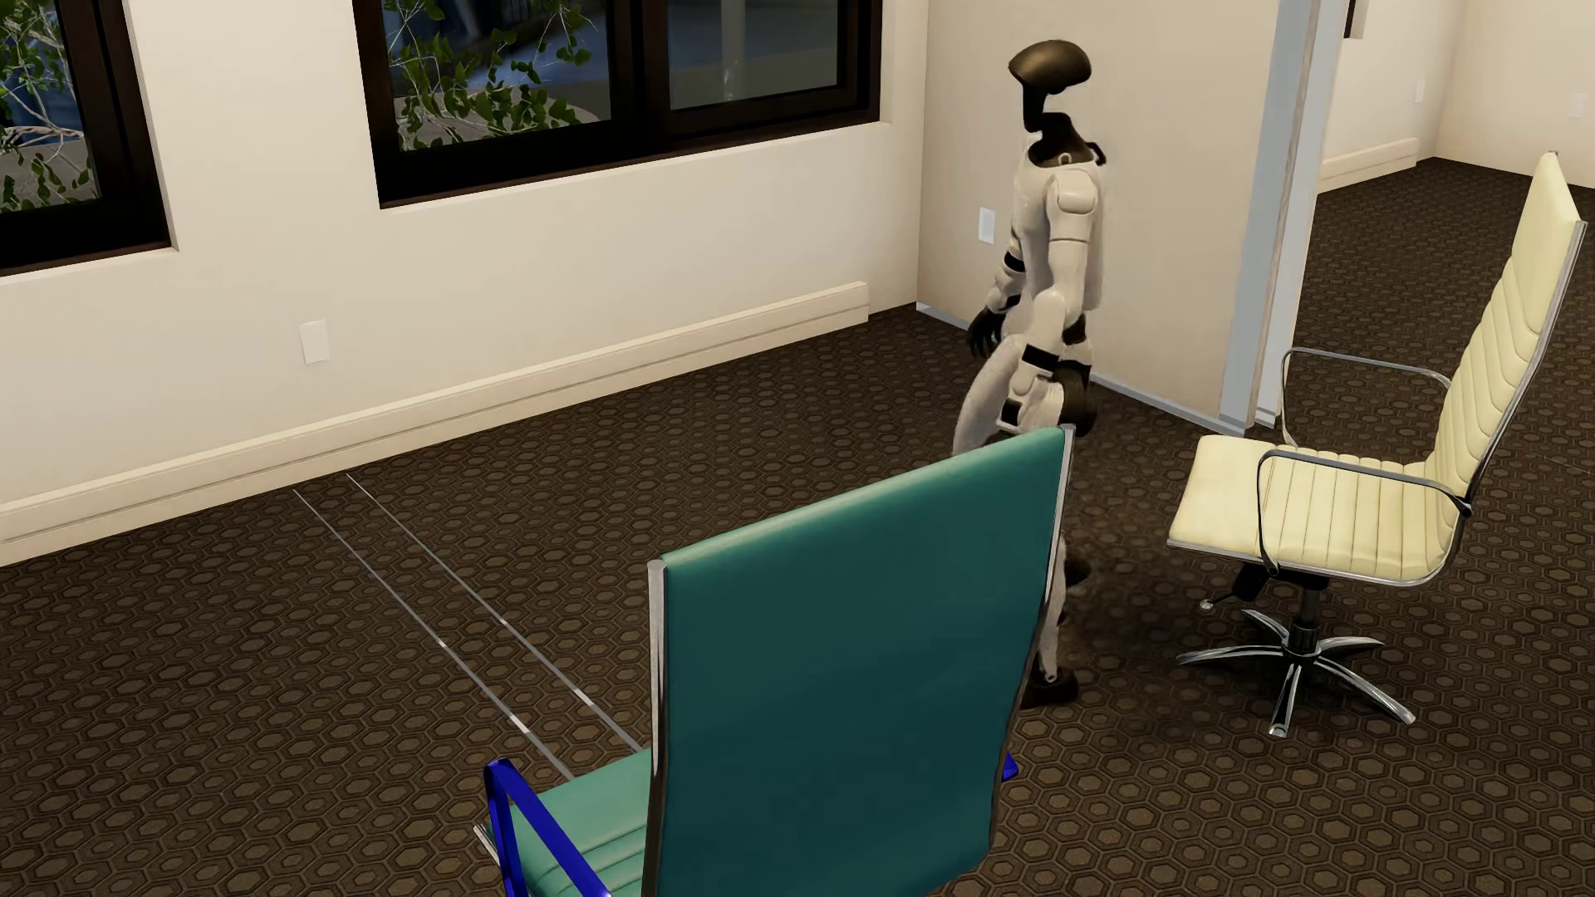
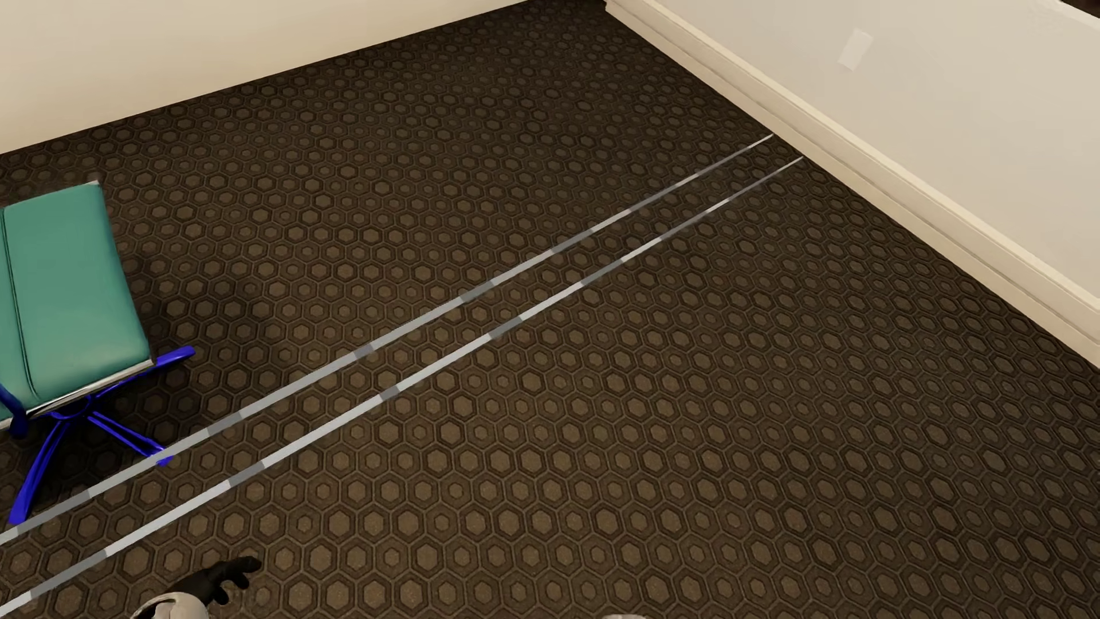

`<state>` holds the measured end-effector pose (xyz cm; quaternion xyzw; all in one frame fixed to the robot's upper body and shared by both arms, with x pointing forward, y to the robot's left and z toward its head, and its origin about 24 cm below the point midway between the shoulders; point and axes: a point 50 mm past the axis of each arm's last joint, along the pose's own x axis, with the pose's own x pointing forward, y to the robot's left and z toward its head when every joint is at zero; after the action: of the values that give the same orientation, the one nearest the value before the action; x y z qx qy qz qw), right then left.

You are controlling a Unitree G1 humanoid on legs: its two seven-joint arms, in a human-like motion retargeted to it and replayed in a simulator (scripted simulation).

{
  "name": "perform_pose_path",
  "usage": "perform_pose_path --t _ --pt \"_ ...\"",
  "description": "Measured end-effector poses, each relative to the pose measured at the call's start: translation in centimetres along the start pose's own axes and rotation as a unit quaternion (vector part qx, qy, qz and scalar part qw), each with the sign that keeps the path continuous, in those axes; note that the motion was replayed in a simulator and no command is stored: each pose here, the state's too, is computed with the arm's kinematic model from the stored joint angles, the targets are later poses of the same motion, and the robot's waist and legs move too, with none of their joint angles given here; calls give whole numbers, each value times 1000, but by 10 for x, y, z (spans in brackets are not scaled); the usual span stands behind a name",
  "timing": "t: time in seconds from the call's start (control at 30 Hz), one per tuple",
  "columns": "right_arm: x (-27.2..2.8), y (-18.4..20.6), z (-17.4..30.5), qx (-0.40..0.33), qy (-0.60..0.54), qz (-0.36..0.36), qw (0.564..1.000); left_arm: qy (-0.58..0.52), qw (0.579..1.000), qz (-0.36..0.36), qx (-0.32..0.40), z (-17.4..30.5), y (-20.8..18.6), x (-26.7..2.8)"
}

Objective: Rise from the light yellow chair

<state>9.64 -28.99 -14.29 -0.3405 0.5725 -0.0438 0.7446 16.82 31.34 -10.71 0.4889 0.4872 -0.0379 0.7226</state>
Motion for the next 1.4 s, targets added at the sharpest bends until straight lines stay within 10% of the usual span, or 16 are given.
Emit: perform_pose_path --t 0.33,1.4 --pt "-11 15 -63 12 109 37 993 3 999 -6 -35 -4 -8 -2" --pt "0 7 9 -103 -23 5 994 34 991 -35 -122 -28 -42 -12"
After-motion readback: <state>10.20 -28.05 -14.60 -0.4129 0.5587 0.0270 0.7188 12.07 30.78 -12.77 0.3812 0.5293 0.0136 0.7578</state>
